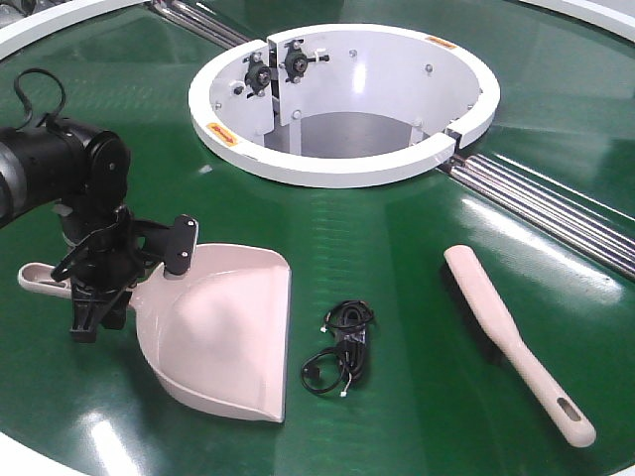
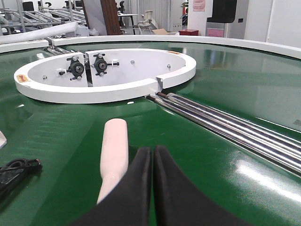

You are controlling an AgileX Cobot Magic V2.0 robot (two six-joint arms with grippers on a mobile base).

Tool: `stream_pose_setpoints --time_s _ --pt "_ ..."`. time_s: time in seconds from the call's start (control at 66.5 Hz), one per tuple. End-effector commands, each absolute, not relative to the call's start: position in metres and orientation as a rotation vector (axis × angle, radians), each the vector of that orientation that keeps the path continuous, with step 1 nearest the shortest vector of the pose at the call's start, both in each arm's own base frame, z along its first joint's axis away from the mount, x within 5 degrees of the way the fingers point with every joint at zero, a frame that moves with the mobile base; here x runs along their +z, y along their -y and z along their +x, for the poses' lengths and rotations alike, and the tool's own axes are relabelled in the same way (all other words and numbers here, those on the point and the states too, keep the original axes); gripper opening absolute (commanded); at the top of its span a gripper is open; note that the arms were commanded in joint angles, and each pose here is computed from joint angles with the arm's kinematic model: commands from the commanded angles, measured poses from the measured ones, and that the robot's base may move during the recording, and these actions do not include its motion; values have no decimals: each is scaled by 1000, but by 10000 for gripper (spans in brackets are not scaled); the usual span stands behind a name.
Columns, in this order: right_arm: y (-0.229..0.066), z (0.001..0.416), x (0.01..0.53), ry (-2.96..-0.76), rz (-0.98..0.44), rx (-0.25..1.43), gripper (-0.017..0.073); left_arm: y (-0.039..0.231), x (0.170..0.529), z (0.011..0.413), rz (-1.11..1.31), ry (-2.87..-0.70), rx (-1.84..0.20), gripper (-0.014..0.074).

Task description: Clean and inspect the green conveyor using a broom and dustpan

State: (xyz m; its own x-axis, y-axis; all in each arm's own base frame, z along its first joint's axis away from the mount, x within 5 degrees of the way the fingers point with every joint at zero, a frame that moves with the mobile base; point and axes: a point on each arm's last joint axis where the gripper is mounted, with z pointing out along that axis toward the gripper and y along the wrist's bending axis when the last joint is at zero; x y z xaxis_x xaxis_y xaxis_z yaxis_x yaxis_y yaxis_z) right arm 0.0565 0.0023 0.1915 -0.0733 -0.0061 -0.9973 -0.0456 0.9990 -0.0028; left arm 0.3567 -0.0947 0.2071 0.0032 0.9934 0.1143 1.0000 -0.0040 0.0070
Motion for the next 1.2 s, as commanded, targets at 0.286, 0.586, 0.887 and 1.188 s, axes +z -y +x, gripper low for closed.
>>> stream_pose_setpoints --time_s 0.286,0.586,0.887,1.188 --pt "-3 56 192 -1571 -52 28 -10 98 230 356 -2215 2206 -190 -8" --pt "-4 55 209 -1393 -18 82 -10 98 230 356 -2215 2206 -190 -8" --pt "-3 50 294 -1258 41 158 -10 98 230 356 -2215 2206 -190 -8" --pt "-4 96 340 -1776 54 97 -10 98 230 356 -2215 2206 -190 -8"
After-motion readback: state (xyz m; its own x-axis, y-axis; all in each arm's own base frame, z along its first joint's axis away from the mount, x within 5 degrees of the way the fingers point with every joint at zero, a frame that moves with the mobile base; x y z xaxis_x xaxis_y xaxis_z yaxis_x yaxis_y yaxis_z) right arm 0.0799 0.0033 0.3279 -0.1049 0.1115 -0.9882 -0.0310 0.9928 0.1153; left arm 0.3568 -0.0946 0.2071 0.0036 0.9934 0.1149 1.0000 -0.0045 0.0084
